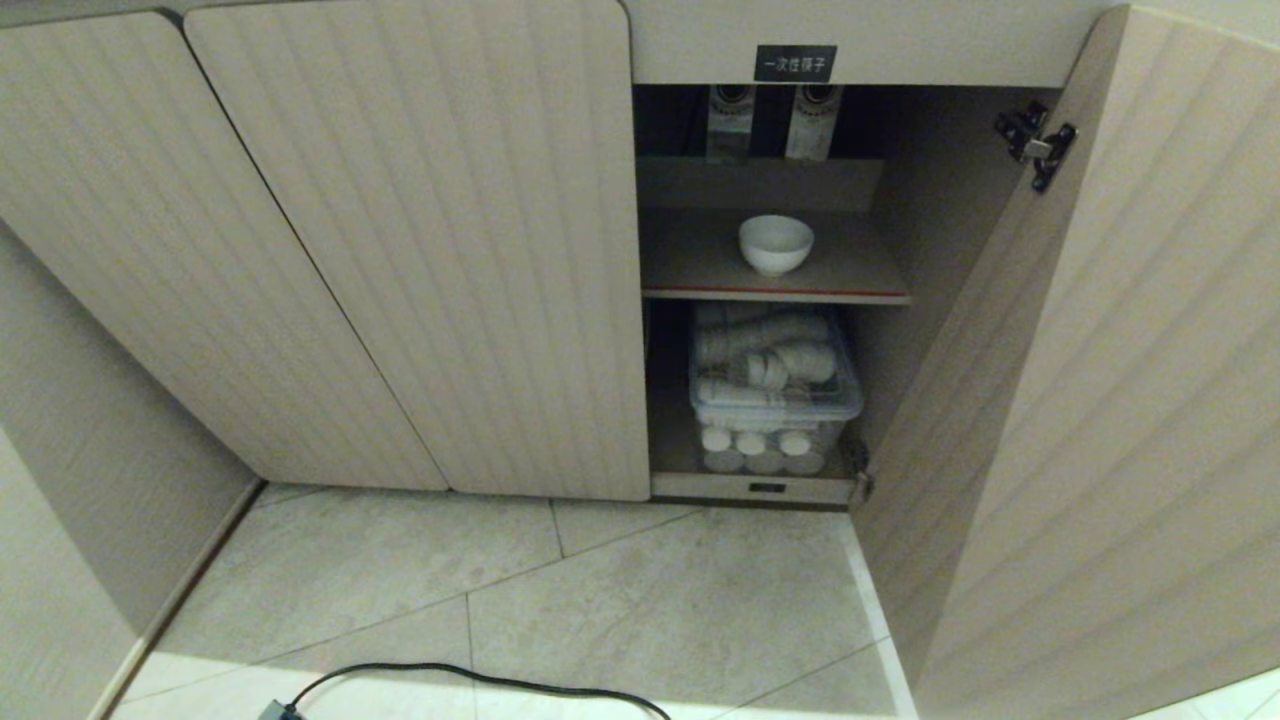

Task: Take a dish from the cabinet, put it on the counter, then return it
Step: Close the cabinet door

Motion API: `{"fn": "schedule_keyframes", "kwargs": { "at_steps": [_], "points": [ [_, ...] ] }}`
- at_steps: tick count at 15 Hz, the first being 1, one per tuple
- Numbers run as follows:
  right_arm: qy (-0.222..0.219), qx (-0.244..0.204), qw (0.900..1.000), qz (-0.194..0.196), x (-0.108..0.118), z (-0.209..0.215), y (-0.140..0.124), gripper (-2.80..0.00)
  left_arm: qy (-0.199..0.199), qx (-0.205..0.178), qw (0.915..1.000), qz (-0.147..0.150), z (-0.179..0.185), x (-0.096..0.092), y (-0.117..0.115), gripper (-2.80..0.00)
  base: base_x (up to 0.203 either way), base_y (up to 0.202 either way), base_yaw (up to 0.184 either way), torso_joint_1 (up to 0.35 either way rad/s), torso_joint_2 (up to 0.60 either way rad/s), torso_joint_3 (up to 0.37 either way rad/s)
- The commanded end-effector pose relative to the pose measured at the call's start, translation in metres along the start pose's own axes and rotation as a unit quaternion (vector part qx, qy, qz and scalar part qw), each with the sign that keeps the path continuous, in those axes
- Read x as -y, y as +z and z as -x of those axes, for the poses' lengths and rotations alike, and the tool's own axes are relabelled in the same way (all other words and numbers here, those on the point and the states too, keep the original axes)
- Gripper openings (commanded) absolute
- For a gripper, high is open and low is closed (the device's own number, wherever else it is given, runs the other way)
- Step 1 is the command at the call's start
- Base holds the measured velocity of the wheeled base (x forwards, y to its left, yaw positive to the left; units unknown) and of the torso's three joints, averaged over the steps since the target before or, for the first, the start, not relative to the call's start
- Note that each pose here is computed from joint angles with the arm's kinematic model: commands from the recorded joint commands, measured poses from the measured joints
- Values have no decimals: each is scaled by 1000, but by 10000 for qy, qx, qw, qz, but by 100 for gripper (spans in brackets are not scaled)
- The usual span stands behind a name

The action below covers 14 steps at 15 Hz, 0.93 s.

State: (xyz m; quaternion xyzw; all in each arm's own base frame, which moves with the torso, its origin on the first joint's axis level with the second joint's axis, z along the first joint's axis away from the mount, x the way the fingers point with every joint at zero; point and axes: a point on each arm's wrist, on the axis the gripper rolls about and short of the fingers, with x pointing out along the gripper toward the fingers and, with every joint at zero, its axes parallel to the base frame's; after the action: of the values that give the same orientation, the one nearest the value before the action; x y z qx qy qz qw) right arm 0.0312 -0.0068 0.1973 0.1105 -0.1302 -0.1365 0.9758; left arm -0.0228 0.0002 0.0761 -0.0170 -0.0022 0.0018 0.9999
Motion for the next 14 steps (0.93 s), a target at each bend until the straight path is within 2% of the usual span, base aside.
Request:
{"fn": "schedule_keyframes", "kwargs": {
  "at_steps": [1,7,14],
  "points": [
    [12,0,10000,-12,0,0,-1,-280,5,2,10000,6,0,0,0,-280,0,0,0,0,0,0],
    [189,21,9998,-74,0,0,-5,-280,5,2,10000,-1,0,0,0,-280,0,0,0,0,0,0],
    [767,-137,9969,-62,-2,1,-11,-280,5,2,10000,-1,0,0,0,-280,0,0,0,0,0,0]
  ]
}}
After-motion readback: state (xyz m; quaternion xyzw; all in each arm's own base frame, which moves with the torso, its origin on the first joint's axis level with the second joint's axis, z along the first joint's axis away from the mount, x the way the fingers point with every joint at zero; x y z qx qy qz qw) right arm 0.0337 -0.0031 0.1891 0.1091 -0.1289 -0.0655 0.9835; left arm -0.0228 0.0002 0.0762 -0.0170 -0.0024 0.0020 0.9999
